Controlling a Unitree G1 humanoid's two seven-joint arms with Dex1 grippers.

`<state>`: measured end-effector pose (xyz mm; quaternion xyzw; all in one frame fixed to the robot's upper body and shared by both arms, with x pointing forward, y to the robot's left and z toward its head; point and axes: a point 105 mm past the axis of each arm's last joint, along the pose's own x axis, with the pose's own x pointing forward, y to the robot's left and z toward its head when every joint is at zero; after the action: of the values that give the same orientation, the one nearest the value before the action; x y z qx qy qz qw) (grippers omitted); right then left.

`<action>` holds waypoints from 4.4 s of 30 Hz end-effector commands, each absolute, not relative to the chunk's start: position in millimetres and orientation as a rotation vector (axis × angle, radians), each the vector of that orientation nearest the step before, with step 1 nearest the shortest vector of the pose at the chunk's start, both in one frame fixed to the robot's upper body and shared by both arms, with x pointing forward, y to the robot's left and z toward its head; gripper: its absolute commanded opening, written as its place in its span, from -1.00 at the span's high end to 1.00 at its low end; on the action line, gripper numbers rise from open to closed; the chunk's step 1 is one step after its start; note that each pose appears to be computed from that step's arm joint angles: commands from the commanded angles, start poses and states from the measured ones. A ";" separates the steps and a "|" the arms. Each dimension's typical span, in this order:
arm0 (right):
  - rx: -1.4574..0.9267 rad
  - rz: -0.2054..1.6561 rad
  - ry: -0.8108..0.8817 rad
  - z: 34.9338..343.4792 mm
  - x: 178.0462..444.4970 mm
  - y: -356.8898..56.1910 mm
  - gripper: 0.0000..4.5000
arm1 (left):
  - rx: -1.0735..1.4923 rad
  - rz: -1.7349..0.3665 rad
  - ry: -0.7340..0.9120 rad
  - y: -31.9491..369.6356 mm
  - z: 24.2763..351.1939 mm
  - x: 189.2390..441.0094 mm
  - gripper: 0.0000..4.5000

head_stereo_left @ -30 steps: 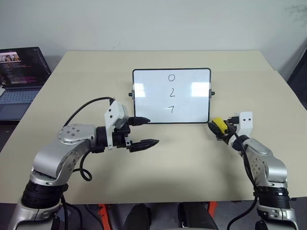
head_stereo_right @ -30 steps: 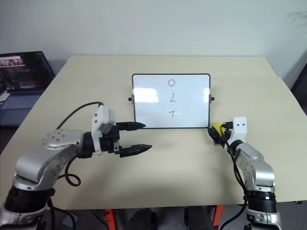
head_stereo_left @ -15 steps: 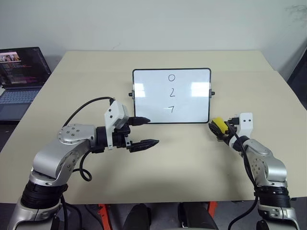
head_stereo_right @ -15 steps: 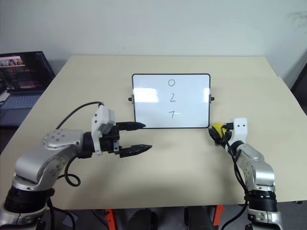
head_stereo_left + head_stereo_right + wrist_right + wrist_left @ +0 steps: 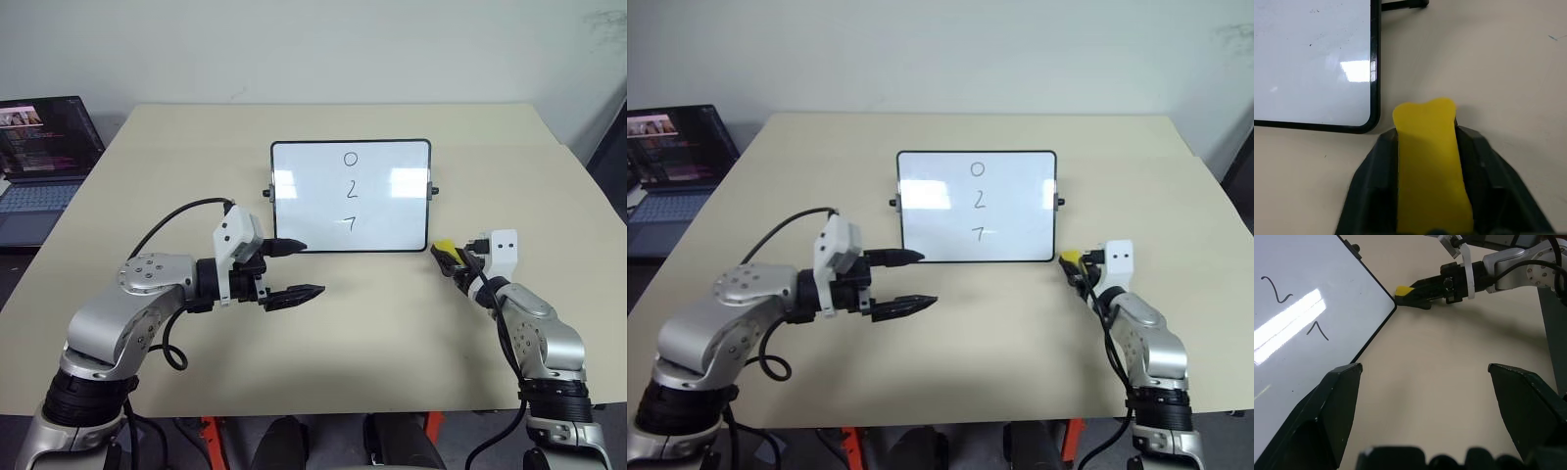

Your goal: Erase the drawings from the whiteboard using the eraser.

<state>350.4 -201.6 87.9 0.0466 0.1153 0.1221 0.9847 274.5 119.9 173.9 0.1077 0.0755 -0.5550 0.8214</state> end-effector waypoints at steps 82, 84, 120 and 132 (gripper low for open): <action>-0.025 0.510 -0.448 284.5 430.9 -49.4 0.45 | 0.363 -0.771 -0.104 121.9 176.2 359.1 -1.00; -0.028 0.511 -0.450 285.4 432.1 -49.8 0.45 | 0.363 -0.772 -0.107 121.0 177.3 359.6 -1.00; -0.126 0.527 -0.390 268.9 452.5 -48.1 0.45 | 0.365 -0.754 -0.241 111.0 212.1 374.5 -1.00; -0.194 0.445 -0.299 258.9 469.3 -61.7 0.45 | 0.370 -0.754 -0.242 111.3 212.6 374.5 -1.00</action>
<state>467.5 -57.2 239.2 -0.0853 -0.1271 0.2341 0.9601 376.0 111.4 192.7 0.1713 -0.0819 -0.3695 0.9096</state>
